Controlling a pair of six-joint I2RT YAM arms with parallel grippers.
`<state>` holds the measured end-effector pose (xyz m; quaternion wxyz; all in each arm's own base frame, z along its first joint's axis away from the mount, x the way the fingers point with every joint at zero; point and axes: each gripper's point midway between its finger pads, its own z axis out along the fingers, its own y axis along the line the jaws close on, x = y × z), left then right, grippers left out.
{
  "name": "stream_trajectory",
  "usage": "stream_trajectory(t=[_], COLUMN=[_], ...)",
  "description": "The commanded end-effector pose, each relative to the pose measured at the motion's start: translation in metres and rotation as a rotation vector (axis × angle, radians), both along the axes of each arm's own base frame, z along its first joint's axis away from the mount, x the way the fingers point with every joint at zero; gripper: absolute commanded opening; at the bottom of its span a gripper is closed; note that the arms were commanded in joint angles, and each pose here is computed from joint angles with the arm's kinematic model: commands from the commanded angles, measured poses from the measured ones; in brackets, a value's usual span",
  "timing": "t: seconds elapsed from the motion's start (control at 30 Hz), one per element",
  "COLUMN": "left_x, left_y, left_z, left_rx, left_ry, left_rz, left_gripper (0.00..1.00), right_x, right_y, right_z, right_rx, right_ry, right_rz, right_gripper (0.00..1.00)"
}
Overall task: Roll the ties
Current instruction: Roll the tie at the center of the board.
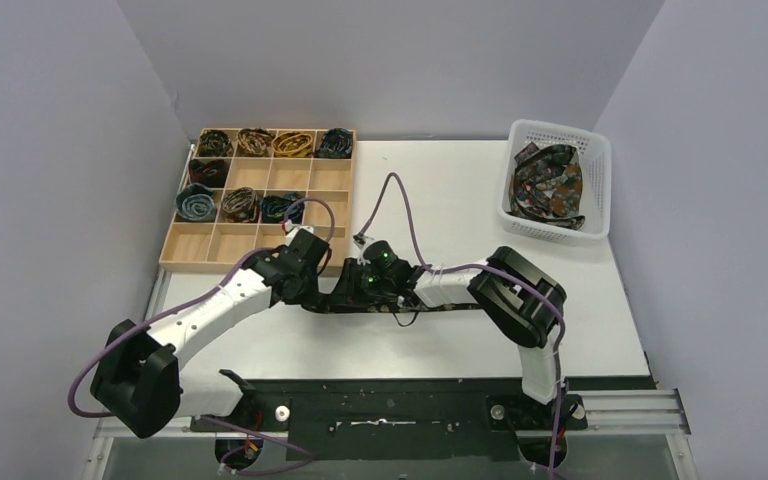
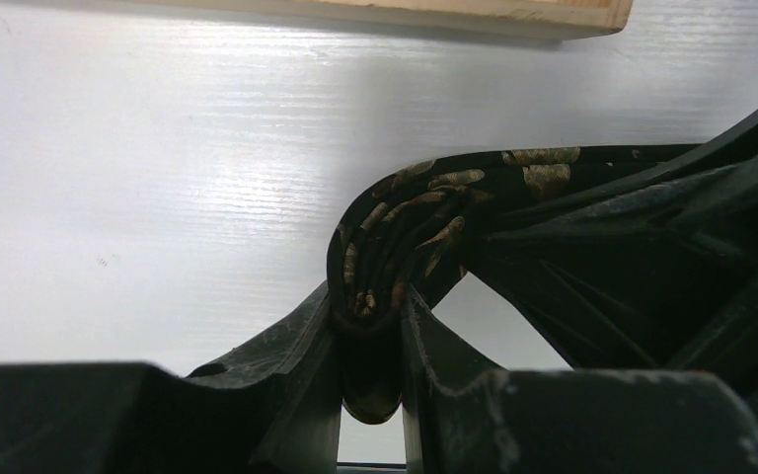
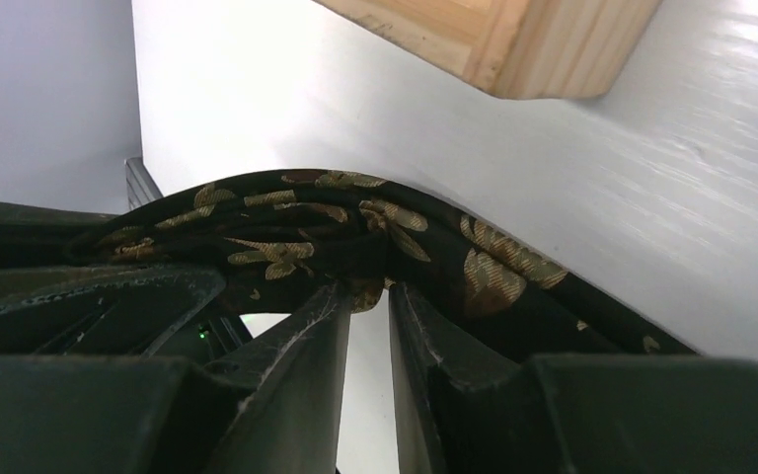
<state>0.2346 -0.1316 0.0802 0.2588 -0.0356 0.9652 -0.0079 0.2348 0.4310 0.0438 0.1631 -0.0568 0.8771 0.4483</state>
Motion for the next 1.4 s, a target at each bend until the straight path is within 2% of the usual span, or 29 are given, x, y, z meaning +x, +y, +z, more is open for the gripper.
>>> stream_trajectory(t=[0.0, 0.13, 0.23, 0.37, 0.57, 0.8, 1.13, 1.23, 1.37], left_x=[0.007, 0.009, 0.014, 0.018, 0.019, 0.024, 0.028, 0.031, 0.034], left_y=[0.002, 0.005, 0.001, -0.006, -0.015, -0.025, -0.073, -0.087, -0.115], left_z=[0.008, 0.013, 0.018, 0.018, 0.015, 0.02, -0.005, -0.01, -0.016], left_rx=[0.047, 0.109, 0.121, 0.156, 0.255, 0.412, 0.453, 0.451, 0.383], left_ry=[-0.028, -0.034, -0.037, -0.042, -0.042, -0.074, -0.039, -0.03, -0.018], left_rz=[0.015, 0.027, 0.032, 0.028, 0.003, 0.008, -0.082, -0.106, -0.156], left_gripper=[0.21, 0.21, 0.17, 0.14, 0.14, 0.14, 0.19, 0.25, 0.36], right_x=[0.002, 0.009, 0.018, 0.021, 0.033, 0.039, 0.037, 0.038, 0.037], right_y=[0.019, 0.003, -0.031, -0.066, -0.142, -0.213, -0.277, -0.283, -0.282], right_z=[0.01, 0.02, 0.022, 0.039, 0.054, 0.086, 0.094, 0.093, 0.088], right_rx=[0.044, 0.024, -0.042, -0.033, -0.135, -0.172, -0.186, -0.188, -0.19], right_ry=[-0.021, -0.07, -0.115, -0.16, -0.206, -0.276, -0.274, -0.265, -0.24], right_rz=[0.021, -0.022, -0.134, -0.225, -0.492, -0.7, -0.854, -0.857, -0.831], right_gripper=[0.23, 0.22, 0.23, 0.24, 0.26, 0.31, 0.36, 0.37, 0.38])
